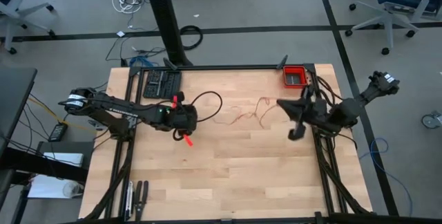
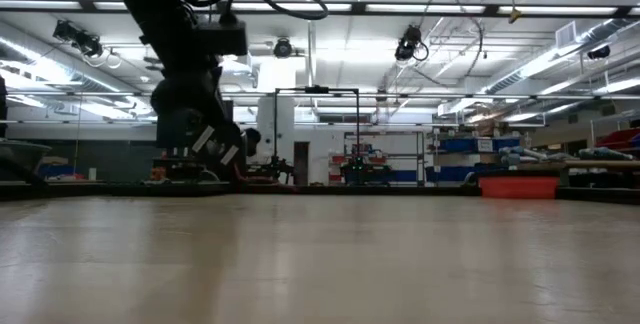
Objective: Coil cords
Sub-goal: Uncoil the red wire from the black spool
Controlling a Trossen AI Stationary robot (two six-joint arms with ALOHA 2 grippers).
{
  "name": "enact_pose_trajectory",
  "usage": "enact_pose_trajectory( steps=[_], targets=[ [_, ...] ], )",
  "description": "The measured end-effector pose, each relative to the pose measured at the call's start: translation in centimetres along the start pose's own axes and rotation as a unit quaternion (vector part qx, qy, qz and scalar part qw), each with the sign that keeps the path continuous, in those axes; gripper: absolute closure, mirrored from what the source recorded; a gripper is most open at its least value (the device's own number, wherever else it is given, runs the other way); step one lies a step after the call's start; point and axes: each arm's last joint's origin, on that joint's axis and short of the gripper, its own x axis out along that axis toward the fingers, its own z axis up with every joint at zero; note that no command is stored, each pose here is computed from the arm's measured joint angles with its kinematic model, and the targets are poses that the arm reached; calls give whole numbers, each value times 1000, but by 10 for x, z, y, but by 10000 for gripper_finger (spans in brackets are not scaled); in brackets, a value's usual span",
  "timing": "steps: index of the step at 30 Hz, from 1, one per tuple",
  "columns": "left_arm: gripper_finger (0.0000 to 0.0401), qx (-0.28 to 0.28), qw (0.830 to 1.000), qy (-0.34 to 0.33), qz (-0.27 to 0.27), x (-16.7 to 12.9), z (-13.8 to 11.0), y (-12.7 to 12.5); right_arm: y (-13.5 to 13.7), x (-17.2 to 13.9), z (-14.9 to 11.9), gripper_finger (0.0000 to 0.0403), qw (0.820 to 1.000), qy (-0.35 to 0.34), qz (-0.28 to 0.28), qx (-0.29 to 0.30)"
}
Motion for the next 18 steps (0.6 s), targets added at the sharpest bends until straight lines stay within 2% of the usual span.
enact_pose_trajectory(
  steps=[4, 7, 10, 13, 18],
  targets=[
    [391, -1, 997, 0, 77, 1, 0, 6, 7, -2, 2, 403, 994, -32, 104, 2],
    [391, -4, 988, 1, 153, 1, 0, 11, 12, -4, 4, 403, 978, -63, 198, 2],
    [391, -3, 977, 2, 215, 0, 0, 15, 17, -7, 6, 403, 951, -94, 295, 6],
    [391, 7, 967, 5, 256, -1, 0, 17, 21, -11, 7, 403, 916, -124, 382, 8],
    [391, -20, 942, -9, 336, -4, 5, 21, 25, -16, 8, 403, 865, -148, 480, 18]
  ],
)
